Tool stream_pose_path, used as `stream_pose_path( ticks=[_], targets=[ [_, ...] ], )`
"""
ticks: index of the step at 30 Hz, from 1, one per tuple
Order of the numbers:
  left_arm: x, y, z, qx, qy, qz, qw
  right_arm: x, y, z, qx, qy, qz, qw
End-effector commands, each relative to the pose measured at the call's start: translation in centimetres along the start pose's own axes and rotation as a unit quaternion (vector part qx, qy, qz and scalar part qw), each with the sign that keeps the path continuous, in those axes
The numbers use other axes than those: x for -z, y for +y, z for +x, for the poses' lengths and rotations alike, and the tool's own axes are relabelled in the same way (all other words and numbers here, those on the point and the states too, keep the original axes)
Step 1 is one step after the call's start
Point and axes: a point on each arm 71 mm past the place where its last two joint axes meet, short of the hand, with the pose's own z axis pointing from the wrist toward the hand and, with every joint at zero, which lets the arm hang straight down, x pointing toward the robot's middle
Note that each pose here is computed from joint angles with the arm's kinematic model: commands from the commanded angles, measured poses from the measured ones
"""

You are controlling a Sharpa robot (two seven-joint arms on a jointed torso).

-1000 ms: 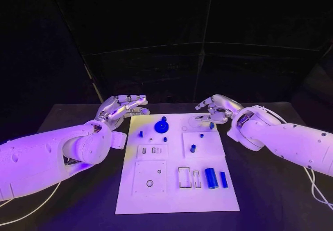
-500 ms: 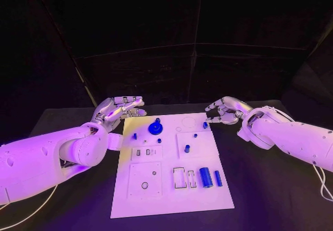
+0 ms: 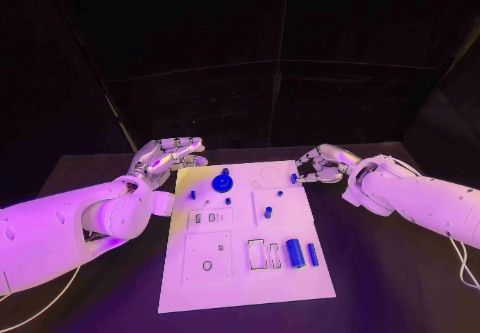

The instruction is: Assemble the parts on the task board

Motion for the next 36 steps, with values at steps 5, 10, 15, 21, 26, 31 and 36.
stream_pose_path(
  ticks=[5,10,15,21,26,31,36],
  targets=[
    [-0.05,-0.12,0.17,0.001,0.009,0.006,1.000,-0.2,0.1,0.5,0.001,0.021,-0.007,1.000],
    [-0.06,-0.11,0.16,0.001,0.009,0.006,1.000,-0.4,0.1,0.7,0.001,0.021,-0.006,1.000],
    [-0.07,-0.11,0.16,0.001,0.009,0.006,1.000,-0.5,0.2,0.8,0.001,0.022,-0.007,1.000],
    [-0.09,-0.09,0.19,0.001,0.009,0.006,1.000,-0.8,0.4,1.1,0.001,0.026,-0.007,1.000],
    [-0.09,-0.09,0.20,0.001,0.009,0.006,1.000,-0.9,0.5,1.3,0.003,0.030,-0.006,1.000],
    [-0.08,-0.09,0.21,0.001,0.009,0.005,1.000,-1.0,0.5,1.4,0.007,0.033,-0.004,0.999],
    [-0.06,-0.09,0.21,0.001,0.009,0.005,1.000,-1.0,0.6,1.5,0.010,0.035,-0.002,0.999]
  ],
)
